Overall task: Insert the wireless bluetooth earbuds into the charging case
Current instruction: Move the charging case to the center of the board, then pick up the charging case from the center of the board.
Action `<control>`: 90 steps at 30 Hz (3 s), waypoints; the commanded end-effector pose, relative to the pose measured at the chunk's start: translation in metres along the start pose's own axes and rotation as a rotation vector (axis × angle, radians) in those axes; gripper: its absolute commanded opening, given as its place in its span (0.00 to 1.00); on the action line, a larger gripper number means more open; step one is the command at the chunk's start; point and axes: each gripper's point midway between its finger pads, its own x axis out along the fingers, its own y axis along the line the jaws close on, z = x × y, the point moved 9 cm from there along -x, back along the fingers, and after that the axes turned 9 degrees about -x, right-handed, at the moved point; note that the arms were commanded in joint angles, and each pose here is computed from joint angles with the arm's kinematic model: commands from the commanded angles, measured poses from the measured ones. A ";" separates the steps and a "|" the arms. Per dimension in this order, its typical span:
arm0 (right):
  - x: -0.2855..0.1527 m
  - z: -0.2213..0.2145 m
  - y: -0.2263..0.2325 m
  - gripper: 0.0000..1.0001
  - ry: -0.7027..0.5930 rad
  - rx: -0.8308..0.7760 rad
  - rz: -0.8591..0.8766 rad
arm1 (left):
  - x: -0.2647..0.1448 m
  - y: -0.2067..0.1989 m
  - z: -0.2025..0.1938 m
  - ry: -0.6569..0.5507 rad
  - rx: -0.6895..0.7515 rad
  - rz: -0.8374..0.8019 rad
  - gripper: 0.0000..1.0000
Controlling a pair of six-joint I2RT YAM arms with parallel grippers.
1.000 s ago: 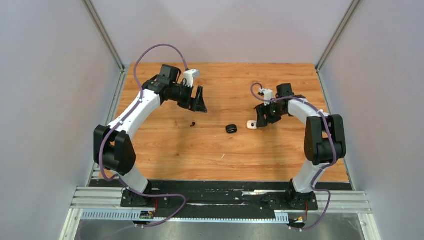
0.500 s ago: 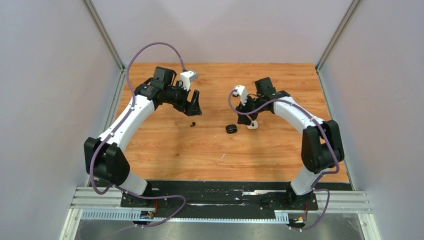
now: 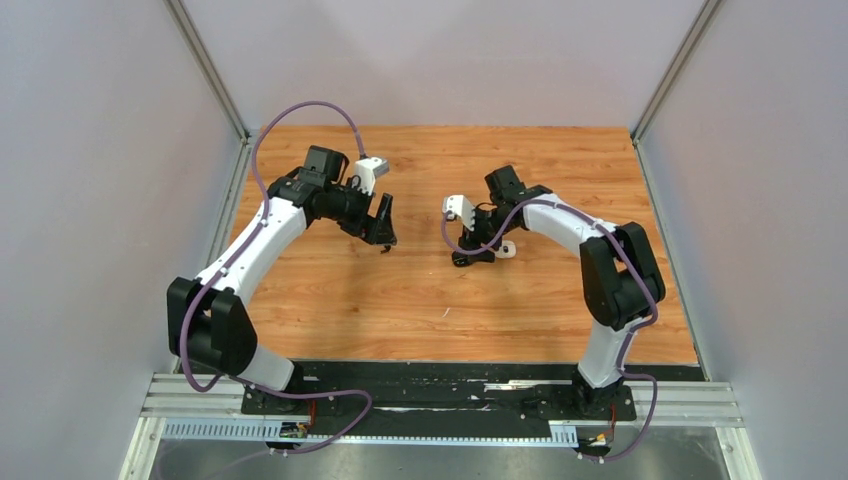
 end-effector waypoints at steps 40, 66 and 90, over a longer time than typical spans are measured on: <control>-0.017 0.056 -0.038 0.68 0.012 0.832 -0.193 | -0.023 0.005 0.006 -0.091 -0.149 0.091 0.90; 0.053 0.053 -0.024 0.62 0.209 0.757 -0.305 | -0.040 0.024 0.000 -0.195 -0.302 0.106 0.89; 0.049 0.039 -0.031 0.00 0.286 0.508 -0.304 | -0.028 0.025 0.010 -0.189 -0.296 0.001 0.87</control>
